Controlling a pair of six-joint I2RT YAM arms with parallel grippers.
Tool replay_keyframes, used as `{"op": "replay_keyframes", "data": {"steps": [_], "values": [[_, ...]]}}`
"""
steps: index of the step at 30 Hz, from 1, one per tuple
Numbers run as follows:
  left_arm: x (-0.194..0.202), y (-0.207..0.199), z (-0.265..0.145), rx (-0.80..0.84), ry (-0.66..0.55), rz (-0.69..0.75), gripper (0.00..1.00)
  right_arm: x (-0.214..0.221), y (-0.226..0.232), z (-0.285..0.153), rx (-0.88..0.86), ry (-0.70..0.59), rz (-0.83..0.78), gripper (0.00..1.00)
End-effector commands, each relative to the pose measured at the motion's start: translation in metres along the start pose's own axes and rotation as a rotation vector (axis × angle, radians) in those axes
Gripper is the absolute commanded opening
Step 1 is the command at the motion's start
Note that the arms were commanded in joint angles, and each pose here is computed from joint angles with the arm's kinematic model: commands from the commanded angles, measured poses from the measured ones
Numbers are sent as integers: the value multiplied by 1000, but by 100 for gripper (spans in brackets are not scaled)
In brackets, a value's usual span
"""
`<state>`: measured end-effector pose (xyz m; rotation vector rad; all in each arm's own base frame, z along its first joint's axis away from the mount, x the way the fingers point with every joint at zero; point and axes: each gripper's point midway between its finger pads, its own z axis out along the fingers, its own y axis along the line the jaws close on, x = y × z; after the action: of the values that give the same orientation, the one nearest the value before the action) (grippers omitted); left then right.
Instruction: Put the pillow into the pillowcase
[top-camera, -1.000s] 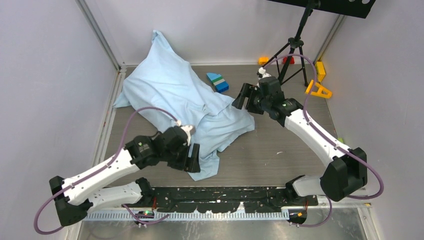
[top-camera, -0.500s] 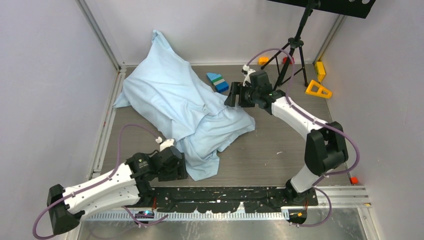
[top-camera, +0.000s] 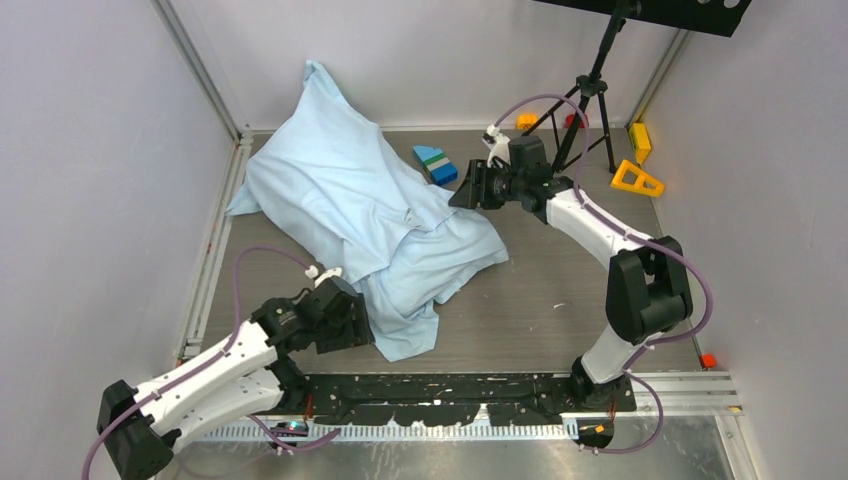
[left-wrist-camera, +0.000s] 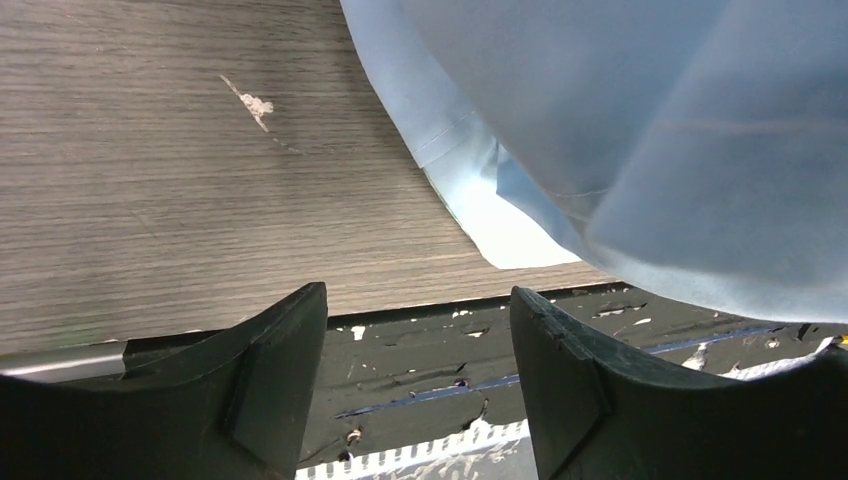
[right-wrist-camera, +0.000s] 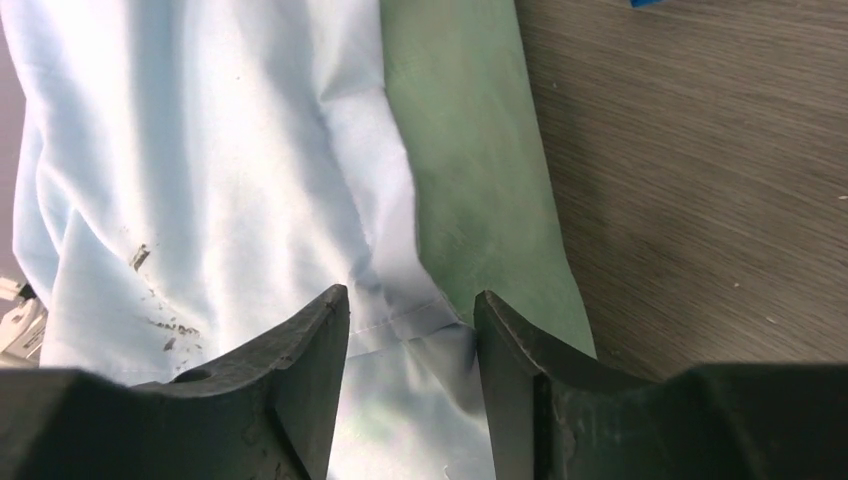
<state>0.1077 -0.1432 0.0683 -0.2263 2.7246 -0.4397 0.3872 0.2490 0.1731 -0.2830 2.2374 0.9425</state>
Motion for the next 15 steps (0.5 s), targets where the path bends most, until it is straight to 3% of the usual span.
{"op": "replay_keyframes", "data": {"steps": [1,3,5,6,10,15], "values": [[-9,-11,-11,53,-12,8,68,-10,16,0,-88,-6,-29,52],[-15,-11,-15,59,-24,3,68,-9,15,0,-89,-1,-26,38],[-19,-10,-19,62,-20,1,68,-12,6,-2,-39,-8,-15,8],[-19,-10,-20,63,-9,3,67,-16,-5,-4,16,-16,-1,1],[-20,-11,-18,76,16,-1,65,-28,-81,-26,356,-63,120,0],[-29,-27,-9,159,4,-34,64,-8,-120,-38,511,-29,190,0]]}}
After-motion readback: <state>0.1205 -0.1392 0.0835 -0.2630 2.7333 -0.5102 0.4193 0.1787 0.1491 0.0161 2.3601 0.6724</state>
